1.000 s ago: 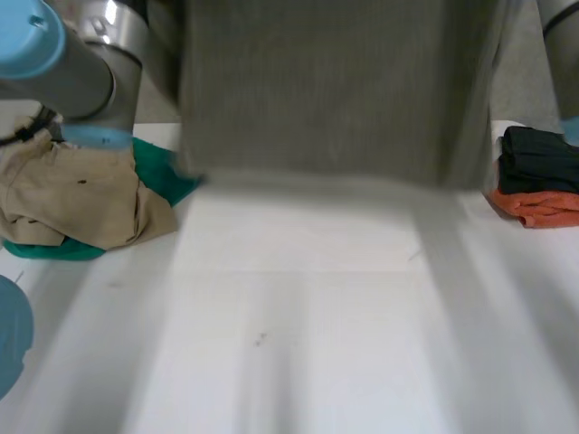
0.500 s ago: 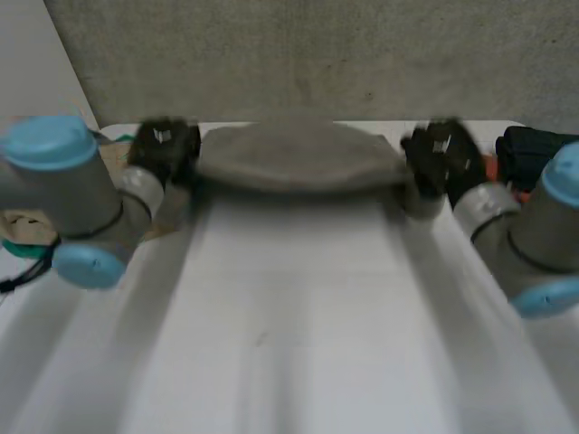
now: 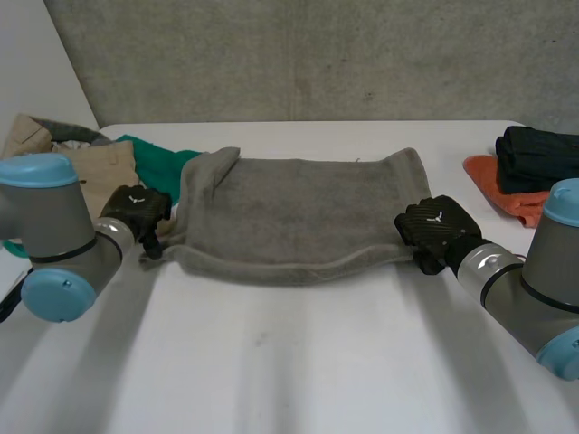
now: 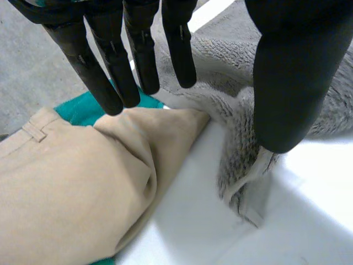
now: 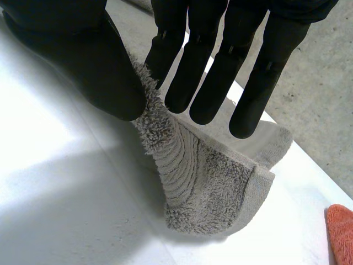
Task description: Fold the laundry.
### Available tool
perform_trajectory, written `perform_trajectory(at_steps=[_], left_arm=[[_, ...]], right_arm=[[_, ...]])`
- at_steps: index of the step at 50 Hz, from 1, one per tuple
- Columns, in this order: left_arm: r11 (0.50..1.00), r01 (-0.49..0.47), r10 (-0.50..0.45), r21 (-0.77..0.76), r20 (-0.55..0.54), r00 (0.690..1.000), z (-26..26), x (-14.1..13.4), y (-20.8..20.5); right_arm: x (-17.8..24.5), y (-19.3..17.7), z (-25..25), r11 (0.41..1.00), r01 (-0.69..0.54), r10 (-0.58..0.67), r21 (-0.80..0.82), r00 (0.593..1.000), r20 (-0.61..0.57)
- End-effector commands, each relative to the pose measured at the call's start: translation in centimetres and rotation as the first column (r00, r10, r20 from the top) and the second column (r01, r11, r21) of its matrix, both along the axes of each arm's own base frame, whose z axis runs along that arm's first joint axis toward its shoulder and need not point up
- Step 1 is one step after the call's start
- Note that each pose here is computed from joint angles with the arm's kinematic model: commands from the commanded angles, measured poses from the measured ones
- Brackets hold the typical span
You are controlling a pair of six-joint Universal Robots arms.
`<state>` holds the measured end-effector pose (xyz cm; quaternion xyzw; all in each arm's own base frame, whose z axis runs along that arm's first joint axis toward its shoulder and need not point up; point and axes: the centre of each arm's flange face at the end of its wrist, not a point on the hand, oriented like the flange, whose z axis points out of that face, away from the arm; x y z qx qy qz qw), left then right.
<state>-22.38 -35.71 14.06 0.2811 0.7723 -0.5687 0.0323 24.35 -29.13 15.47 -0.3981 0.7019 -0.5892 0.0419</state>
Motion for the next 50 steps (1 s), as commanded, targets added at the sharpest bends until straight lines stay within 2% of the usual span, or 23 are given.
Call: perform_trajectory(at_steps=[1,22,27,33,38,43,50], left_arm=[[0.997,0.051,-0.051,0.061,-0.01,0.999,0.0,0.0,1.5],[0.994,0.071,-0.073,0.079,0.022,0.997,-0.2,0.2,1.6],[0.993,0.089,-0.095,0.074,0.077,0.993,-2.1,0.3,0.8],[0.992,0.11,-0.117,0.061,0.126,0.985,-1.8,0.1,0.5],[0.993,0.11,-0.115,0.051,0.108,0.987,-0.3,0.1,0.9],[0.995,0.093,-0.096,0.036,0.083,0.992,0.4,0.5,0.8],[0.995,0.095,-0.097,0.033,0.064,0.993,0.9,0.7,0.9]], right_arm=[[0.0,0.0,-0.5,1.0,-0.001,0.001,0.02,1.0,0.0],[-0.2,-0.2,-0.4,1.0,0.008,-0.008,0.03,1.0,0.004],[-0.1,-0.1,-0.6,0.999,0.006,-0.007,0.038,1.0,0.002],[0.1,0.0,-0.2,0.999,-0.007,0.008,0.042,1.0,-0.008],[-0.3,0.3,1.0,0.996,-0.022,0.031,0.084,0.993,-0.112],[-1.4,-1.6,5.0,0.998,-0.045,0.052,0.041,0.974,-0.218],[-1.1,-4.0,5.4,0.996,-0.08,0.086,0.03,0.944,-0.32]])
